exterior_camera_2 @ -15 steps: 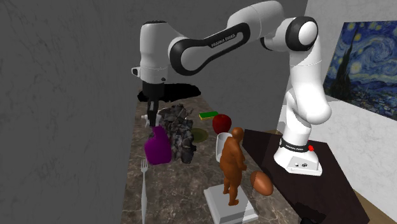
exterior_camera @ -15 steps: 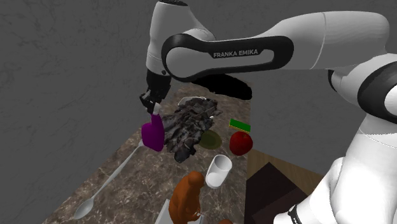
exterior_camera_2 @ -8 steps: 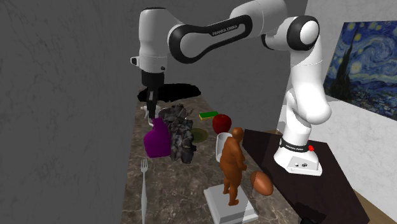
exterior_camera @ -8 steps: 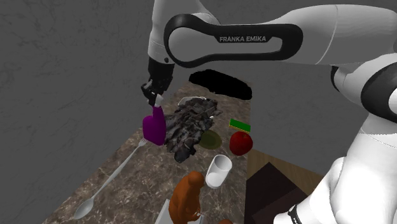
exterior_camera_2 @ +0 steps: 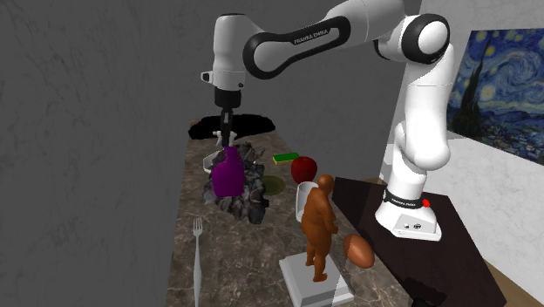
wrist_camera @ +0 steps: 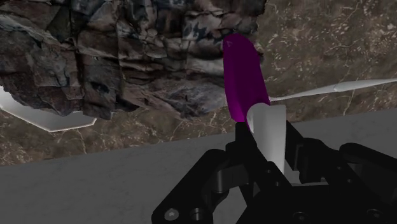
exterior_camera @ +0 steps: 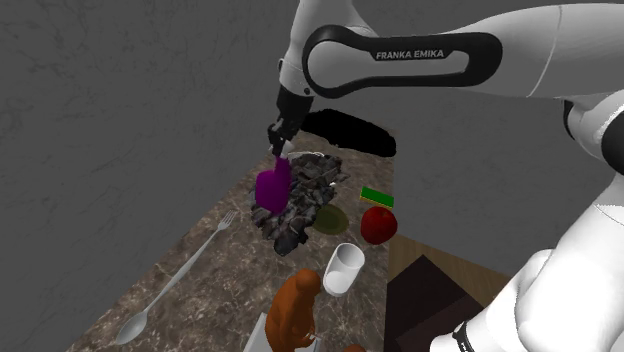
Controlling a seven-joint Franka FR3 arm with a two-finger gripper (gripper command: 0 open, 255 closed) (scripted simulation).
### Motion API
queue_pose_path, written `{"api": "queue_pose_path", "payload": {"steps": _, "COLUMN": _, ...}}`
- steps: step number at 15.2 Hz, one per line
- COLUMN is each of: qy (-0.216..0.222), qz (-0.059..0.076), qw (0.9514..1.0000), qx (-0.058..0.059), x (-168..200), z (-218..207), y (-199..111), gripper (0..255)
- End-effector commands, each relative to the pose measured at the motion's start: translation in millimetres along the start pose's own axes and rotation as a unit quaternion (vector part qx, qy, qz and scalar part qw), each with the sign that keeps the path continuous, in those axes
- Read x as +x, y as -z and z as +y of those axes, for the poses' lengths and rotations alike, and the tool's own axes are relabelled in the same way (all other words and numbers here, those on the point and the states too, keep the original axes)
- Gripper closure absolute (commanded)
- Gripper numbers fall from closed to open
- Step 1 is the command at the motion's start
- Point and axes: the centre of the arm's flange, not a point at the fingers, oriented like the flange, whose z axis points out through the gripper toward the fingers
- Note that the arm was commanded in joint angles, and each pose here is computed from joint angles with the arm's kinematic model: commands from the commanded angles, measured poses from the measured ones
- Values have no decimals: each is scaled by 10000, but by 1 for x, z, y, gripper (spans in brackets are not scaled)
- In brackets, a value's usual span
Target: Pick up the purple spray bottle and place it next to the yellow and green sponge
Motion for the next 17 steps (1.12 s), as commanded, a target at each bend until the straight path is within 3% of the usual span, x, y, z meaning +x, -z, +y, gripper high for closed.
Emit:
{"api": "queue_pose_path", "payload": {"steps": 1, "qy": 9, "qz": 4, "qw": 10000, "qx": 2, "x": -9, "z": 21, "y": 1, "gripper": 255}}
{"api": "queue_pose_path", "payload": {"steps": 17, "qy": 9, "qz": 4, "qw": 10000, "qx": 2, "x": -90, "z": 216, "y": 7, "gripper": 255}}
